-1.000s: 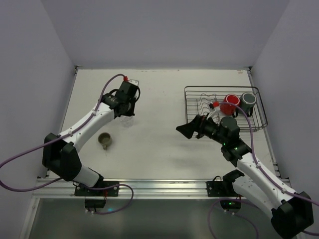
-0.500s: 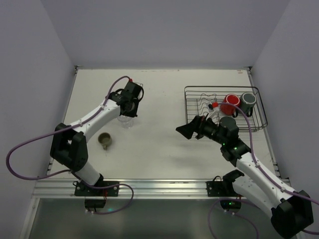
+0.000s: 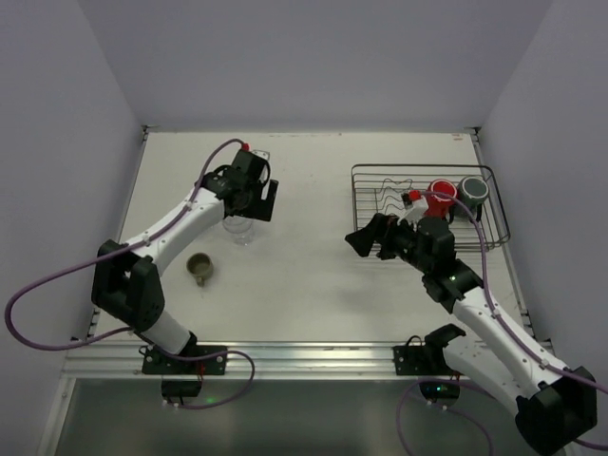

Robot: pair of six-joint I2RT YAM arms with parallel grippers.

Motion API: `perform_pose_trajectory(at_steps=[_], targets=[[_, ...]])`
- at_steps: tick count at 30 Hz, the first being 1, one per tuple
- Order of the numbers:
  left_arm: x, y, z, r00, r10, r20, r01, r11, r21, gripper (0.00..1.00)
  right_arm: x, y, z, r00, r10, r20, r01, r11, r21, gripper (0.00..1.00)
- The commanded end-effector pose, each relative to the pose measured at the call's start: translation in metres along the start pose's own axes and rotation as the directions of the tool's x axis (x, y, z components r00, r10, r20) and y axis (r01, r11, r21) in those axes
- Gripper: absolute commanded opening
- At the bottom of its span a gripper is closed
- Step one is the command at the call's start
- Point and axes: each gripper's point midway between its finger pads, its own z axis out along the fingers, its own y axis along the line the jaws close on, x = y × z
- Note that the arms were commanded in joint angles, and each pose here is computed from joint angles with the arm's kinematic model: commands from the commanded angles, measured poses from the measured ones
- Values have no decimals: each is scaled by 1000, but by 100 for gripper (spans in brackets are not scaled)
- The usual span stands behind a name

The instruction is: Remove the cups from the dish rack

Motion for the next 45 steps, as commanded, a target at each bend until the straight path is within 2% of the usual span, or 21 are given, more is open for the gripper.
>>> perform_pose_trajectory(at_steps=[1, 3, 4, 6, 7, 12, 16, 18, 24, 26, 45], targets=[[-60, 2, -67, 968, -54, 246, 35, 996, 82, 91, -40, -34, -6, 992, -80, 93, 58, 973, 221, 99], [-76, -3, -92, 936, -92, 339, 43, 988, 150, 92, -57, -59, -11, 990, -80, 113, 39, 943, 330, 99], [-82, -8, -121, 906, -117, 406, 25, 974, 224, 92, -65, -70, -14, 988, -85, 129, 32, 928, 370, 99], [-84, -18, -144, 865, -148, 479, -10, 951, 311, 93, -85, -95, -25, 981, -93, 172, 3, 887, 462, 99], [-82, -24, -173, 831, -173, 528, -53, 921, 386, 93, -89, -107, -27, 980, -95, 175, -7, 863, 506, 99], [-51, -46, -211, 767, -228, 599, -183, 818, 546, 96, -128, -155, -45, 964, -126, 232, -70, 725, 685, 99], [-14, -53, -210, 762, -221, 609, -248, 769, 589, 98, -149, -188, -51, 962, -107, 249, -121, 653, 747, 99], [-8, -53, -207, 755, -214, 620, -264, 766, 586, 98, -158, -209, -53, 964, -85, 251, -146, 618, 772, 99], [6, -58, -194, 781, -187, 596, -274, 755, 596, 99, -157, -246, -39, 981, -27, 193, -144, 562, 814, 99], [9, -62, -195, 782, -180, 596, -287, 746, 602, 99, -158, -252, -33, 984, -10, 178, -140, 578, 804, 99], [15, -68, -191, 788, -147, 598, -297, 760, 578, 99, -141, -304, 12, 996, 89, 11, -58, 543, 838, 99]])
